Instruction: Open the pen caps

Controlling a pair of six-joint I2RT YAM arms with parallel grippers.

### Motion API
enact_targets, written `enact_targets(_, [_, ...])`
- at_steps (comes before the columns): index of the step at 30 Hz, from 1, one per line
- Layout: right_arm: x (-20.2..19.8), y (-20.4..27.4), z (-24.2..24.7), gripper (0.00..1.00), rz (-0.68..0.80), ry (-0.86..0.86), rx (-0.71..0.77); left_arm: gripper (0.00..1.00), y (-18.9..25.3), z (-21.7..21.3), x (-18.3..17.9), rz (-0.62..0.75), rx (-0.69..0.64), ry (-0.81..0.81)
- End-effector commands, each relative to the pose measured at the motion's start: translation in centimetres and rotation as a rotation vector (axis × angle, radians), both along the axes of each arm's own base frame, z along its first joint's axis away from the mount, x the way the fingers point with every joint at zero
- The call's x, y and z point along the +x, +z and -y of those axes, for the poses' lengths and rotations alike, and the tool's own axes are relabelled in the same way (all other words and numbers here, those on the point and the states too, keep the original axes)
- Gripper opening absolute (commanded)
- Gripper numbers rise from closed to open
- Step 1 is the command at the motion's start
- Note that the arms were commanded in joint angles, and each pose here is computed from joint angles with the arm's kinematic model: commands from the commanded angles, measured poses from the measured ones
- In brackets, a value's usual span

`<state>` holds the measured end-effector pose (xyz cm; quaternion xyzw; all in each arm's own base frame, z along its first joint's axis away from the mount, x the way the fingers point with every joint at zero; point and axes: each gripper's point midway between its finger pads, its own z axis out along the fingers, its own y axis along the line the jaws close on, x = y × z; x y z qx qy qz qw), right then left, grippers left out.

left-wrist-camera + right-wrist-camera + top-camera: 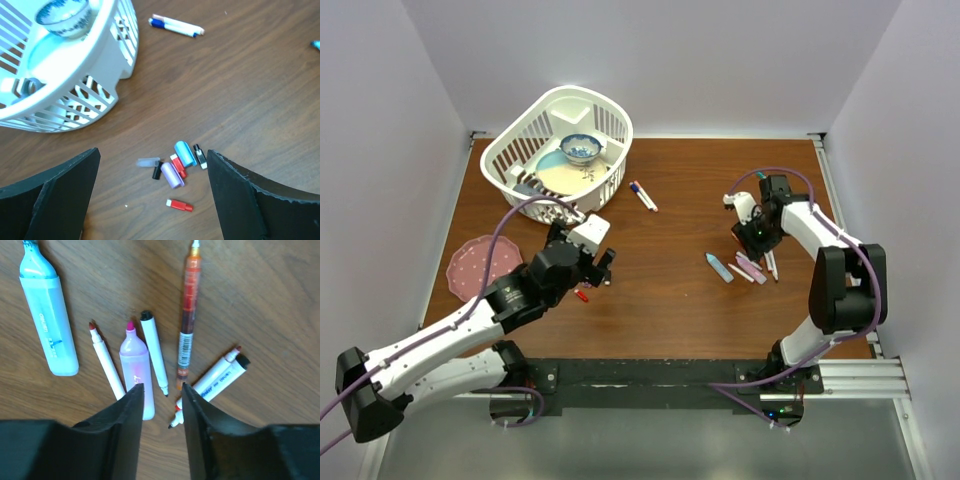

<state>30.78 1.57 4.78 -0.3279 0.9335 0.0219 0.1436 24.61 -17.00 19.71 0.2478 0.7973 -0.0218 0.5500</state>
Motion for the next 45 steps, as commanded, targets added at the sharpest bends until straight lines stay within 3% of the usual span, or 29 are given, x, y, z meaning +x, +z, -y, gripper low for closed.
enact_targets(1, [3.9, 4.9, 0.5, 0.5, 0.165, -0.065, 0.008, 0.93, 2.8, -0.2, 0.9, 0.095, -0.069, 0.001])
enact_targets(5, [9.5, 7.9, 4.3, 0.57, 0.282, -0.214, 0.053, 0.93, 2.8, -0.3, 1.0, 0.091, -0.083, 0.0])
enact_targets(6, [10.0, 7.8, 5.0, 0.62, 0.264, -0.229, 0.061, 0.93, 2.8, -0.3, 1.1, 0.088, -0.087, -0.004])
enact_targets(10, [12.4, 4.1, 8.3, 0.66, 0.133, -0.252, 0.008, 0.93, 3.0, -0.5, 1.3, 0.093, -0.111, -0.01])
enact_targets(20, [17.8, 2.5, 12.2, 0.7, 0.126, -0.205, -0.095, 0.93, 2.9, -0.8, 1.9, 0.085, -0.132, -0.015])
enact_targets(34, [19.0, 0.2, 13.1, 0.69, 0.08, -0.117, -0.132, 0.93, 2.1, -0.7, 2.1, 0.067, -0.119, -0.019])
enact_targets(45, [18.0, -1.6, 12.6, 0.55, 0.004, -0.091, -0.055, 0.93, 2.0, -0.8, 2.1, 0.067, -0.115, -0.015])
